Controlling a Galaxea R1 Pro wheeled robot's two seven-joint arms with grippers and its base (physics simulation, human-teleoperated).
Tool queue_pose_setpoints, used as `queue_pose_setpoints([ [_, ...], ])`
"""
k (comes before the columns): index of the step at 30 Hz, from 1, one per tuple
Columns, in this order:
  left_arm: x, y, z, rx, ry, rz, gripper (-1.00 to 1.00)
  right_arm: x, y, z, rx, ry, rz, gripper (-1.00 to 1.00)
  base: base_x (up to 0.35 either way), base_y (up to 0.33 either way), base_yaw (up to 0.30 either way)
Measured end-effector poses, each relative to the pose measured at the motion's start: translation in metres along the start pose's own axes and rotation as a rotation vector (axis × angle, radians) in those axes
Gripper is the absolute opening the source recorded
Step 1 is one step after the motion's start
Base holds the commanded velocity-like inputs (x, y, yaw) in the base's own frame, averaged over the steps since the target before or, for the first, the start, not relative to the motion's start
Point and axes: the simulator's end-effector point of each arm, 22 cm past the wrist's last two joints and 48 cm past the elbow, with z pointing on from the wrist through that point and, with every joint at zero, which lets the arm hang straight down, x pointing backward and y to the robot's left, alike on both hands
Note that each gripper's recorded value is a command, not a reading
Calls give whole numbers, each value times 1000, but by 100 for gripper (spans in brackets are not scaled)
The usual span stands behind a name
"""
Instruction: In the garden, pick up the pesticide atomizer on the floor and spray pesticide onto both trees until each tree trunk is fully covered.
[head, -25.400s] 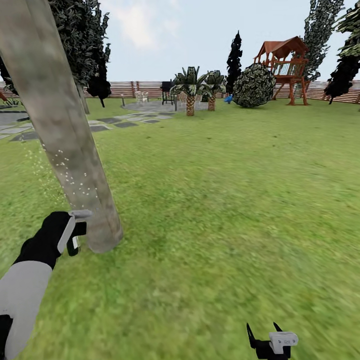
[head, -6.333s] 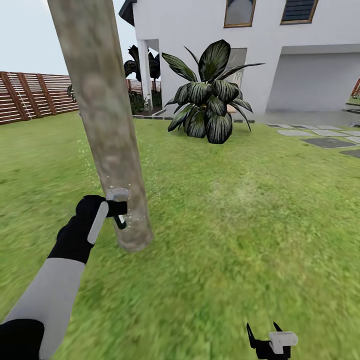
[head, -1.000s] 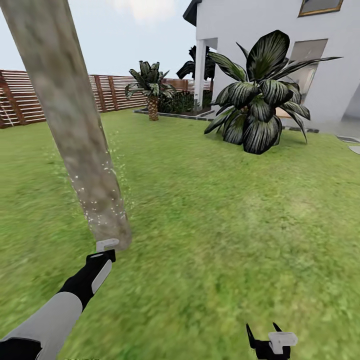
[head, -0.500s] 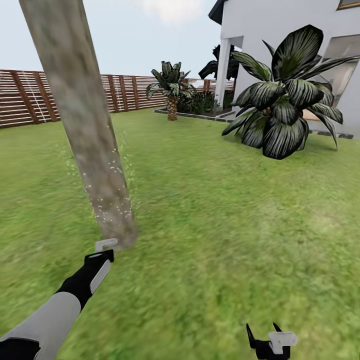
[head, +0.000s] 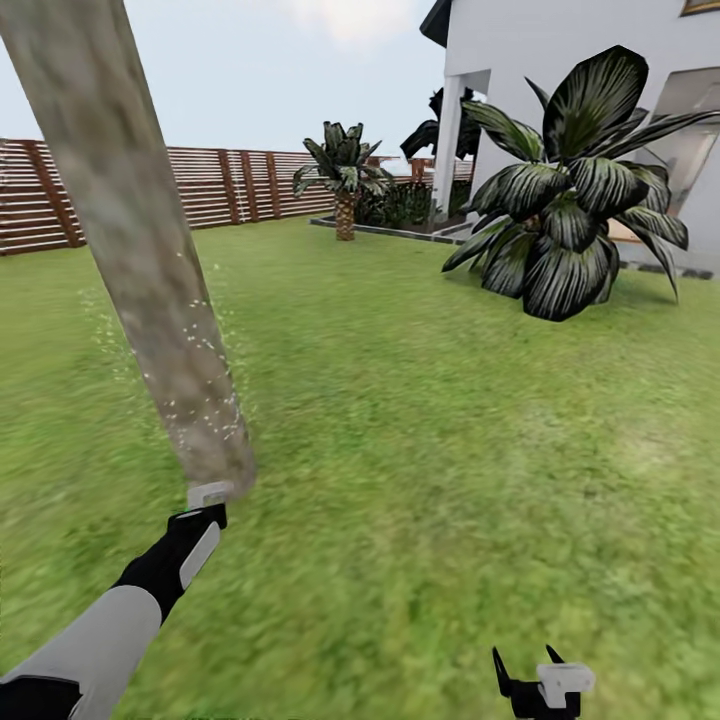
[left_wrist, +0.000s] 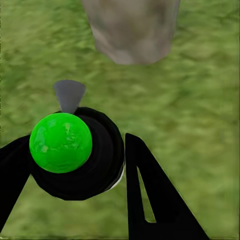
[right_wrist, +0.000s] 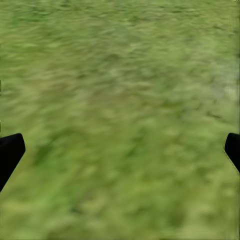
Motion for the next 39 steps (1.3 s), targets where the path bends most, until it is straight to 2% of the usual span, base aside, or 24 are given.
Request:
queue_pose_setpoints([
  [6,-8,-3,-1,8,-7,2,-100,1,-1,0,1,2,-1,100,-212,-10,67],
  [9,-9,-7,-4,16,31,22,-100,1,-1,0,1,2,-1,100,-114,0,2],
  [12,-44,-17,-16,44,-21,17,-100,1,-1,0,1,2,-1,100,-15,0,0],
  [15,-64,-28,-34,78,3,46,-100,1,-1,0,1,2,-1,100,-32,0,0],
  [17,-86,-31,-46,83,-29,49,-100,1,-1,0,1,2,-1,100,-241,0,0],
  [20,-120,-23,-66,29,-64,54,-100,1,-1,0,1,2,-1,100,-320,0,0],
  [22,-136,-21,-78,18,-79,57,-100,1,-1,0,1,2,-1,100,-303,0,0],
  [27,-169,-18,-91,-1,-114,53,-100,1,-1,0,1,2,-1,100,-59,0,0],
  [29,-195,-15,-100,-25,-127,52,-100,1,-1,0,1,2,-1,100,-5,0,0],
  [34,-228,-36,-125,-34,-157,29,-100,1,-1,0,1,2,-1,100,0,0,0],
  [36,-233,-35,-126,-47,-158,30,-100,1,-1,0,1,2,-1,100,0,0,0],
  [39,-231,-20,-119,-75,-145,27,-100,1,-1,0,1,2,-1,100,0,0,0],
])
